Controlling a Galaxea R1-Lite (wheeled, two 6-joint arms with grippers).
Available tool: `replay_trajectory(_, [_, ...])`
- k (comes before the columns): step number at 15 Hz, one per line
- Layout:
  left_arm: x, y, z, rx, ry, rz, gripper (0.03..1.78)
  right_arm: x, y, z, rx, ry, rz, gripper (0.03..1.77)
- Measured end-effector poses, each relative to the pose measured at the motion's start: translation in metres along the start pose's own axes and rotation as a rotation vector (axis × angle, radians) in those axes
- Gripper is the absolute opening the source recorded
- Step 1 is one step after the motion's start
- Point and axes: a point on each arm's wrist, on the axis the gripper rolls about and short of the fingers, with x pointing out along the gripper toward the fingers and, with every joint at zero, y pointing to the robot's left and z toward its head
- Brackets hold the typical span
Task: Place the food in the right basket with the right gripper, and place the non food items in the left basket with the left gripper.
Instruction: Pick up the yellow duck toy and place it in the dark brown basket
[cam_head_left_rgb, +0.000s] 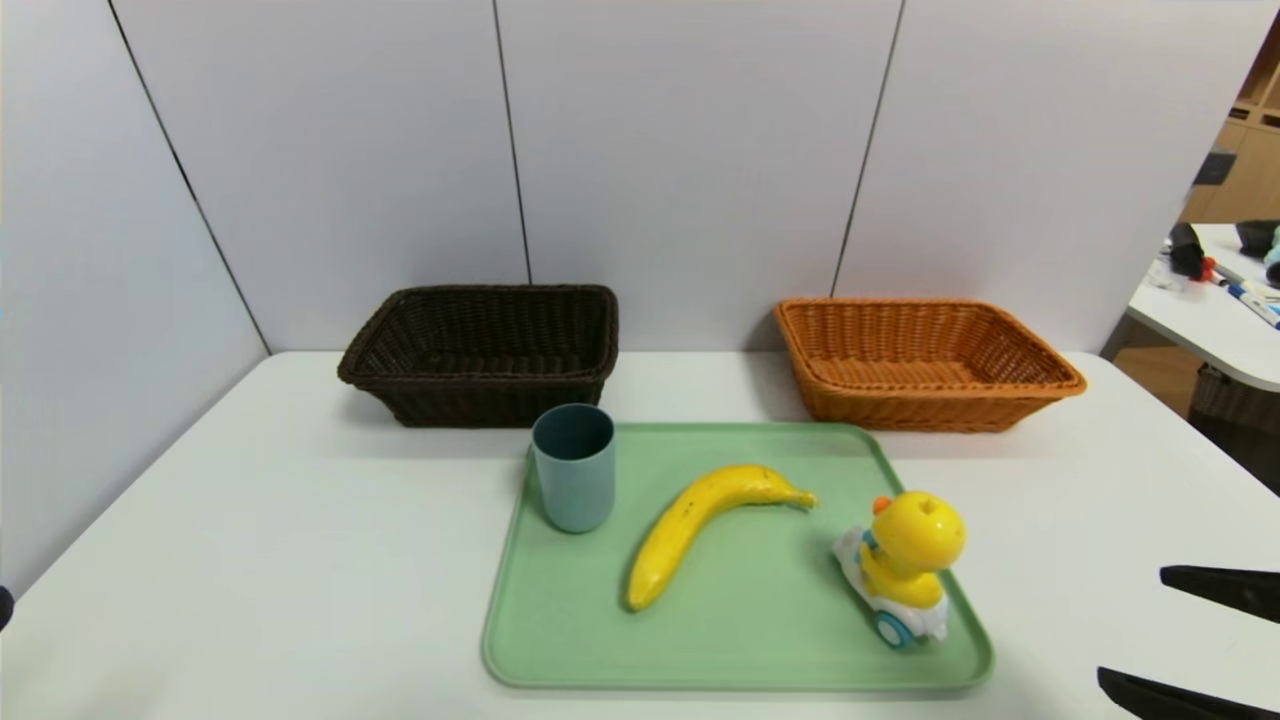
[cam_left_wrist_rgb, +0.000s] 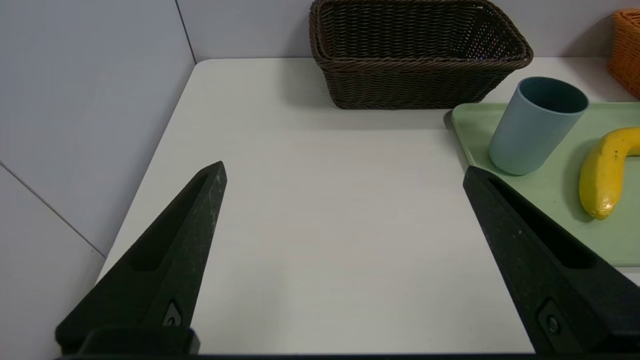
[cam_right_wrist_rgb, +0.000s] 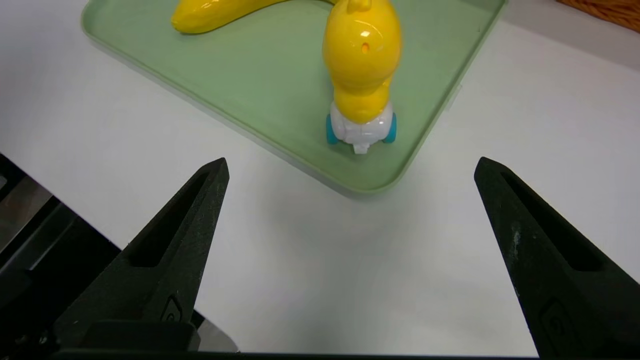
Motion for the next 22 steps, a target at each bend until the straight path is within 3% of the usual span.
replay_trajectory(9, [-0.009,0.0,-0.013,-0.001,0.005,0.002,1.69,0.073,-0.003,0.005,-0.051,0.068,-0.023,1.7])
replay_trajectory(13, [-0.015,0.0,-0.016,0.0,-0.003,0.002,1.69,0.089,0.004,0.001,-0.082,0.109,-0.028,1.7])
replay_trajectory(22, [-0.018,0.0,-0.016,0.0,-0.014,0.002,1.69,0.117,0.004,0.0,-0.102,0.096,-0.098,1.7])
